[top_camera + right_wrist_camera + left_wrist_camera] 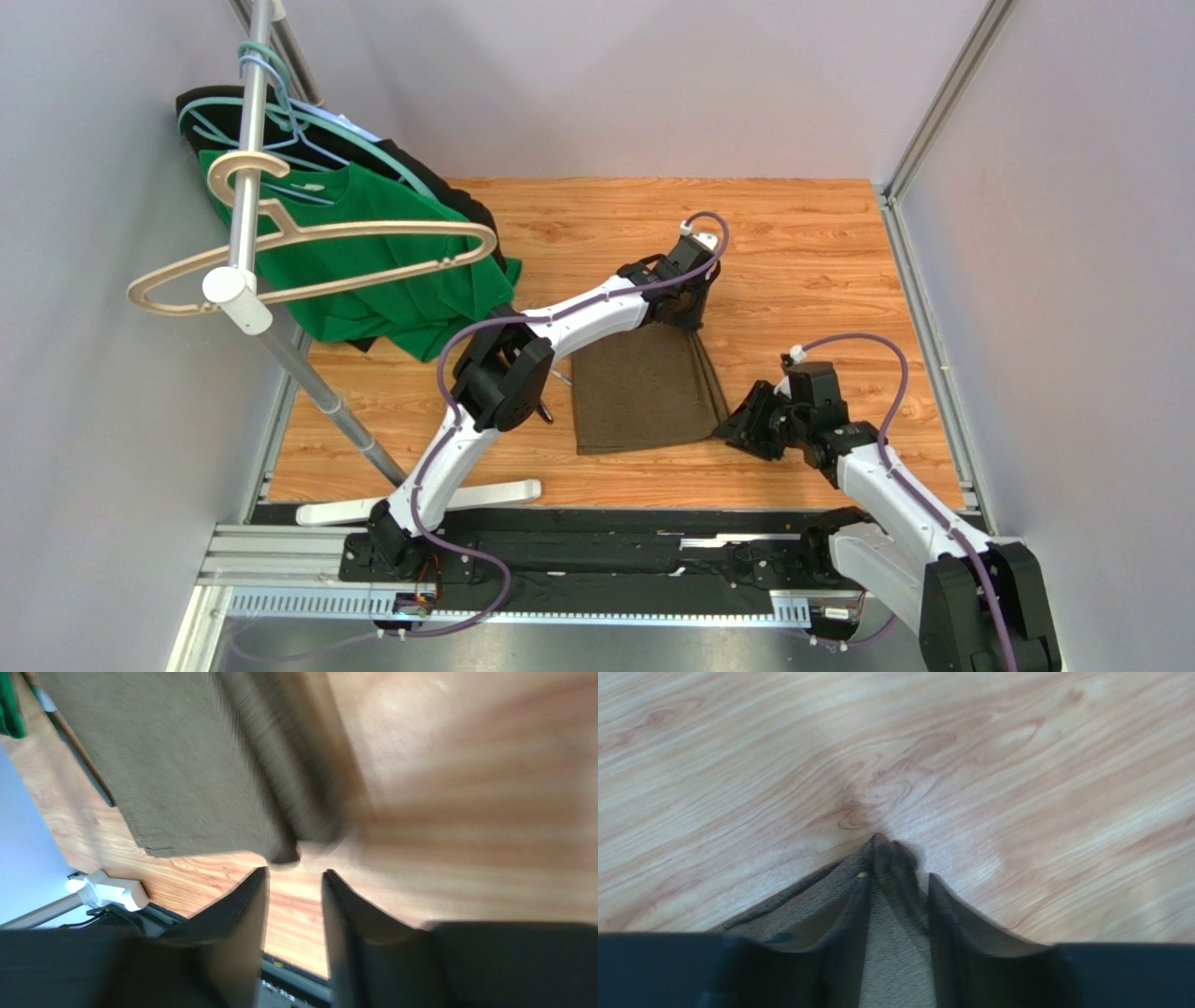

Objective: Fold the napkin into a case and place the utensils inside
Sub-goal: Turn over the upper triangle folded napkin at the center of the board.

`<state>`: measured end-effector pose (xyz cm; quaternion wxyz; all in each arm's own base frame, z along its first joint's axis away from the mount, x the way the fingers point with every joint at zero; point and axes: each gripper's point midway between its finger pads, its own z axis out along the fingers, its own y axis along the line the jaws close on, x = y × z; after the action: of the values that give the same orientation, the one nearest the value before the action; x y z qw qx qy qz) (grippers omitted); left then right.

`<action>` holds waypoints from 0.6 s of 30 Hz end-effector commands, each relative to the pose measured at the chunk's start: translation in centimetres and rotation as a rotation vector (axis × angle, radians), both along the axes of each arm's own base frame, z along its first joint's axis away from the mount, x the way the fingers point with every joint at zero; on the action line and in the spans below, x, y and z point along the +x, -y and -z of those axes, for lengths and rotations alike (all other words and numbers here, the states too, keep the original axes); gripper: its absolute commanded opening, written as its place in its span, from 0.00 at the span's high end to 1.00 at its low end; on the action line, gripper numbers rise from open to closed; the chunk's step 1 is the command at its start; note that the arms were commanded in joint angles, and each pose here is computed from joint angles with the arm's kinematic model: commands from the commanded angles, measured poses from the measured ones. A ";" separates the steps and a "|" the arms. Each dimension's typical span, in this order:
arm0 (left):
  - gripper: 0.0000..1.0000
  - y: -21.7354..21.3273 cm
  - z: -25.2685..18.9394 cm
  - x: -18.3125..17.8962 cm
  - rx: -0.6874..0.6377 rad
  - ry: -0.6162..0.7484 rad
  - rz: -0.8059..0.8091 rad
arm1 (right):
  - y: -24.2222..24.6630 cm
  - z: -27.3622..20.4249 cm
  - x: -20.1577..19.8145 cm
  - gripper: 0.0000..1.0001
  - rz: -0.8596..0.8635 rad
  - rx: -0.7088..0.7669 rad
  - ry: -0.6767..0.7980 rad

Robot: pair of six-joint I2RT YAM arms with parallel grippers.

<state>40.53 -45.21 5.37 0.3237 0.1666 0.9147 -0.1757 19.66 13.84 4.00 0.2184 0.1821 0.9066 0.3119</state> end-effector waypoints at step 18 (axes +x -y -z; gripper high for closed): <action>0.48 -2.9 -14.4 -3.2 -0.180 0.040 0.107 | 4.0 -7.4 15.7 0.56 0.121 -0.301 0.204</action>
<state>37.73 -42.07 20.91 0.3708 0.1826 0.8766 -0.2465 29.15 10.51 8.65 0.2732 0.1738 0.9304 0.1717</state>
